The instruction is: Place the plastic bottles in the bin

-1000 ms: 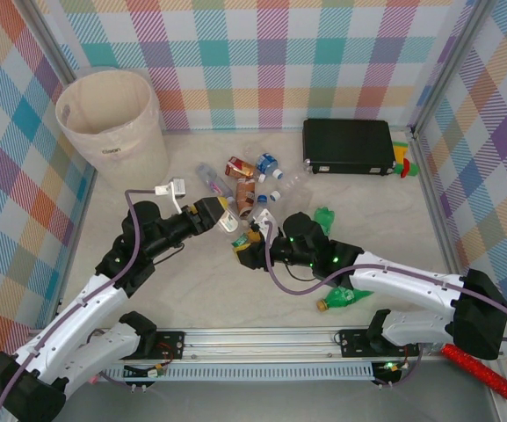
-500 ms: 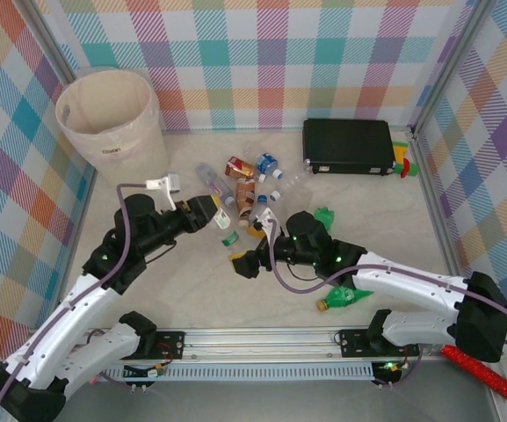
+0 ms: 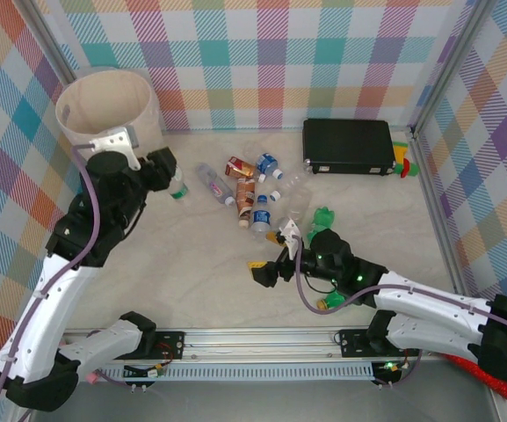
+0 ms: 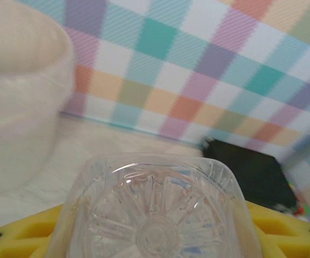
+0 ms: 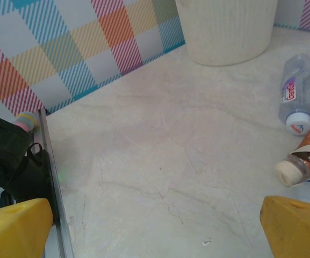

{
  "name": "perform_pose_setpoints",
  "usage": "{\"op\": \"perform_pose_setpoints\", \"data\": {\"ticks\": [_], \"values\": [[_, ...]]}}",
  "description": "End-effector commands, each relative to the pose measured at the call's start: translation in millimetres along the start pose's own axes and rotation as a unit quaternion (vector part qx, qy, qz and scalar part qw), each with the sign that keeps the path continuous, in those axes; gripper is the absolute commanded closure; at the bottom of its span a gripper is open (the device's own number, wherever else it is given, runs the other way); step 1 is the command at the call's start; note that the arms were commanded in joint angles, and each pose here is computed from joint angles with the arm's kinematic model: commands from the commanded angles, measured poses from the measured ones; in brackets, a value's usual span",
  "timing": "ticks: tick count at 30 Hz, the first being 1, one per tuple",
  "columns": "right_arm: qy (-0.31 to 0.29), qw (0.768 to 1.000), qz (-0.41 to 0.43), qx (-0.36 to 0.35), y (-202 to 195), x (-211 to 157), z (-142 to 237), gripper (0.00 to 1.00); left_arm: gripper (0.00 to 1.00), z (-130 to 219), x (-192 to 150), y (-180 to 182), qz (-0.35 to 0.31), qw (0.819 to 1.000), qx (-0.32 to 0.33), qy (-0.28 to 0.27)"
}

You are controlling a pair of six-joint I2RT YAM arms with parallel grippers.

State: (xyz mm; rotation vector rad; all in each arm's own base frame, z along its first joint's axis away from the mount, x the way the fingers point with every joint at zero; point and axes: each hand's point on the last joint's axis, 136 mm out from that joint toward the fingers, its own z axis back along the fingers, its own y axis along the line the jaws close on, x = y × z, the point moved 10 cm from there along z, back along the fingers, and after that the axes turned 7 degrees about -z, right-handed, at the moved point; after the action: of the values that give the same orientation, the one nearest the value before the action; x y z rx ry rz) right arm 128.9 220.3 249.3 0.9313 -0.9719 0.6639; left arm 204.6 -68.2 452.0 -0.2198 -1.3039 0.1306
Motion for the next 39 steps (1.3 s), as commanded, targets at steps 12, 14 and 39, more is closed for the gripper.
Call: {"op": "perform_pose_setpoints", "data": {"ticks": [12, 14, 39], "values": [[-0.043, 0.999, -0.010, 0.020, 2.2, 3.9, 11.0, 0.01, 0.60, -55.6, 101.7, 55.4, 0.007, 0.952, 0.261, -0.162], [-0.043, 0.999, -0.009, 0.021, 2.4, 3.6, 11.2, 0.01, 0.60, -68.4, 105.3, 64.8, 0.018, 0.942, 0.285, -0.179], [-0.022, 1.000, -0.015, 0.014, -2.0, -3.0, -1.7, 0.01, 0.08, -207.4, 131.5, 125.3, 0.009, 0.941, 0.326, -0.084]]}}
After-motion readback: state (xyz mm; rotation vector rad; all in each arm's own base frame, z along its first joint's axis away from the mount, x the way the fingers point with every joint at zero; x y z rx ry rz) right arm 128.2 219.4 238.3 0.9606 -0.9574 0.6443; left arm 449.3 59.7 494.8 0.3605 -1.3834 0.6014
